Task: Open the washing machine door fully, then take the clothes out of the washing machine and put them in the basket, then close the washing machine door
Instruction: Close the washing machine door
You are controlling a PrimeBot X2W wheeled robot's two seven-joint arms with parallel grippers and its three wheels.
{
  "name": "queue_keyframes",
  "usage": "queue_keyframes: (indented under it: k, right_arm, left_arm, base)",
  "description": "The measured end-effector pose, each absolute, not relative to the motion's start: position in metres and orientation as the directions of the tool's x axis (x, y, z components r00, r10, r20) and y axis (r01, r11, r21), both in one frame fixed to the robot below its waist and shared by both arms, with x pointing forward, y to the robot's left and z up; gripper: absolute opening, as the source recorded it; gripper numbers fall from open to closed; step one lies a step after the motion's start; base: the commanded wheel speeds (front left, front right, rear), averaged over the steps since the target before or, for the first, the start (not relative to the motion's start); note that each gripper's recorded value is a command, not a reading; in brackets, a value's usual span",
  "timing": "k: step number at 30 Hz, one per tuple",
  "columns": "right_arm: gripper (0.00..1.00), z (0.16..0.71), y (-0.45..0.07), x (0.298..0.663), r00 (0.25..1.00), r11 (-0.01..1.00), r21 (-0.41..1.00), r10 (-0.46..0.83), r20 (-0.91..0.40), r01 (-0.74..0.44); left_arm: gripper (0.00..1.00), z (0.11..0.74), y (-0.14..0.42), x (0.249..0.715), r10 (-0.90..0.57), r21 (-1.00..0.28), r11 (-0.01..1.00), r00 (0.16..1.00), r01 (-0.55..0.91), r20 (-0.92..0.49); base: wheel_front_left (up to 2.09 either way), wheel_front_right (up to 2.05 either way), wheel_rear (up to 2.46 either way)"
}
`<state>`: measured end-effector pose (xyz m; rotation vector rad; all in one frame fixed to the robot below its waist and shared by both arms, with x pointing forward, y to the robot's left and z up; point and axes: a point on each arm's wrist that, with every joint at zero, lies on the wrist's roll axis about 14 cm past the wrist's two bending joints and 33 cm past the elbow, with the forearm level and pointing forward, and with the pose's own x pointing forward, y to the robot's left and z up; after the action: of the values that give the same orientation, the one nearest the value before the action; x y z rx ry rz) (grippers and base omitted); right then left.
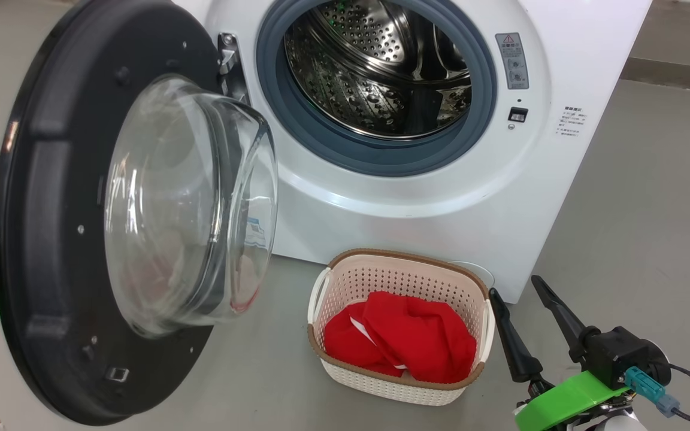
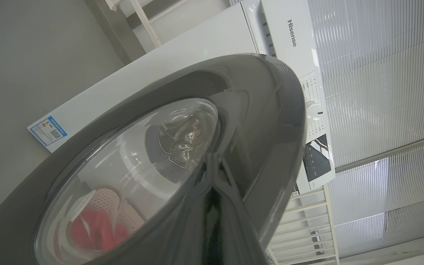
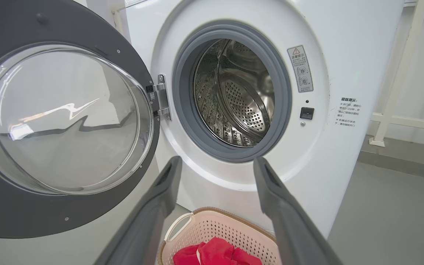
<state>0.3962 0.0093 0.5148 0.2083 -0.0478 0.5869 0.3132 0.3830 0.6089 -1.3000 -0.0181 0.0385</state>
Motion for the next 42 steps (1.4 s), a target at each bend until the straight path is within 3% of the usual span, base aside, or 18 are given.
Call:
queue_keyframes:
  k: [18,42]
  right_arm:
    - [1.00,0.508,-0.007,0.400,0.858,0.836,0.194,0.506,0.088,-0.513]
    - [1.00,0.507,-0.053,0.394,0.916,0.895,0.196,0.391,0.083,-0.400]
  left_arm:
    - [0.00,0.600,0.324,0.340,-0.123,-0.965,0.252,0.991,0.077,0.047]
    - [0.00,0.588,0.239,0.369,-0.305,-0.981,0.122,0.946,0.154,0.110]
  base:
    - [0.00,0.00,0.00]
    - [0.00,0.00,0.00]
